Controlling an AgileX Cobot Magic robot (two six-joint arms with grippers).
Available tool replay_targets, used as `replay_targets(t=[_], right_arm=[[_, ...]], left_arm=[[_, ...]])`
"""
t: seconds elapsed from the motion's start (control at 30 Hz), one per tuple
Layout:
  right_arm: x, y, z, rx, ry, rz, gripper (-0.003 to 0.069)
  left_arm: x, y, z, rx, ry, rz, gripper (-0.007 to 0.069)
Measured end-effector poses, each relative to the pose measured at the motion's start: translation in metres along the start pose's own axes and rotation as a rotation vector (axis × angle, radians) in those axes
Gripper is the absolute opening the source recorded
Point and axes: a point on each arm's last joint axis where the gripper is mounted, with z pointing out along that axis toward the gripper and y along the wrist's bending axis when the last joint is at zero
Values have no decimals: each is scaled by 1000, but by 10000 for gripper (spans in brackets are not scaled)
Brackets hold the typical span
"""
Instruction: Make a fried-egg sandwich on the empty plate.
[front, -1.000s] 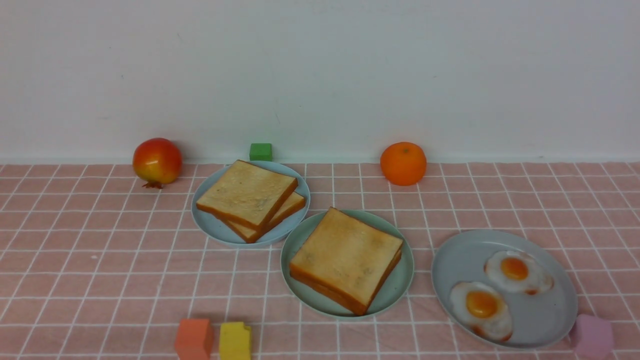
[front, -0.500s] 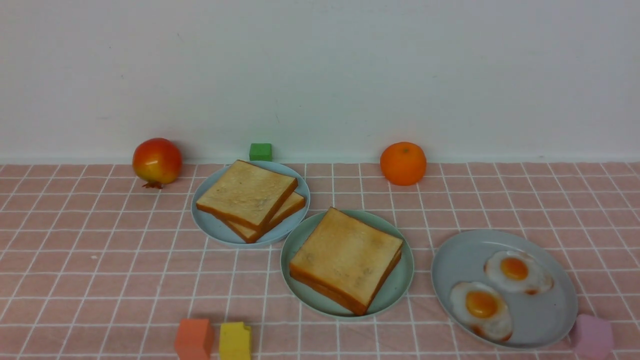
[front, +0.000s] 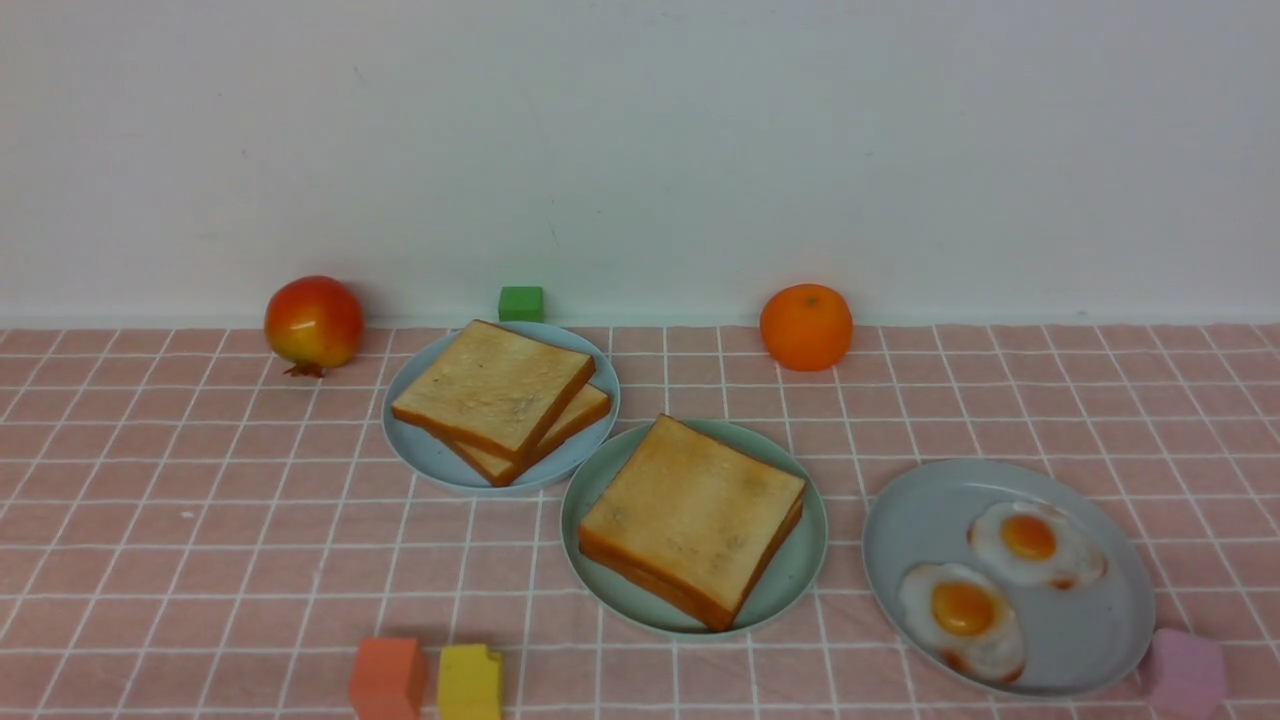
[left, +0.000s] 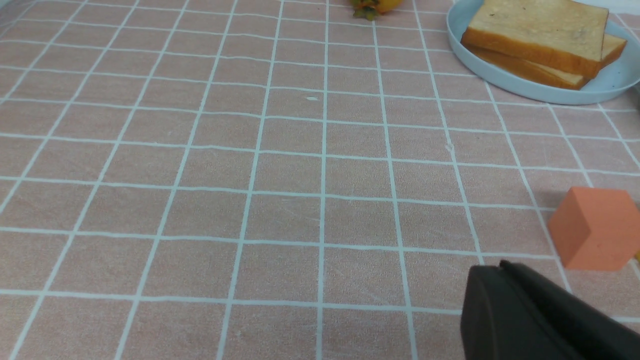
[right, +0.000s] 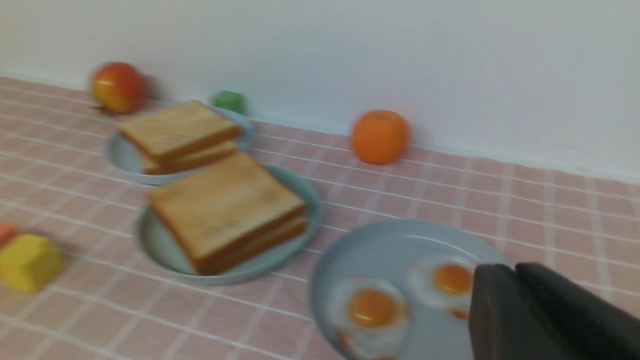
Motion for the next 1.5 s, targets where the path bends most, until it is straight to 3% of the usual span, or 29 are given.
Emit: replay_targets(t=[0.17,0.53,0.73,1.5], right_arm=[[13,-7,2,167,-5,20,90],[60,-11,10,252,83,102,97],[81,-10,14,255,153,139,105],[81,-10,14,257,153,151,121]], left_arm=[[0,0,0,0,-1,0,29],[0,0,0,0,-1,0,42],[0,0,0,0,-1,0,41],[0,0,0,1,-1,-1,60]])
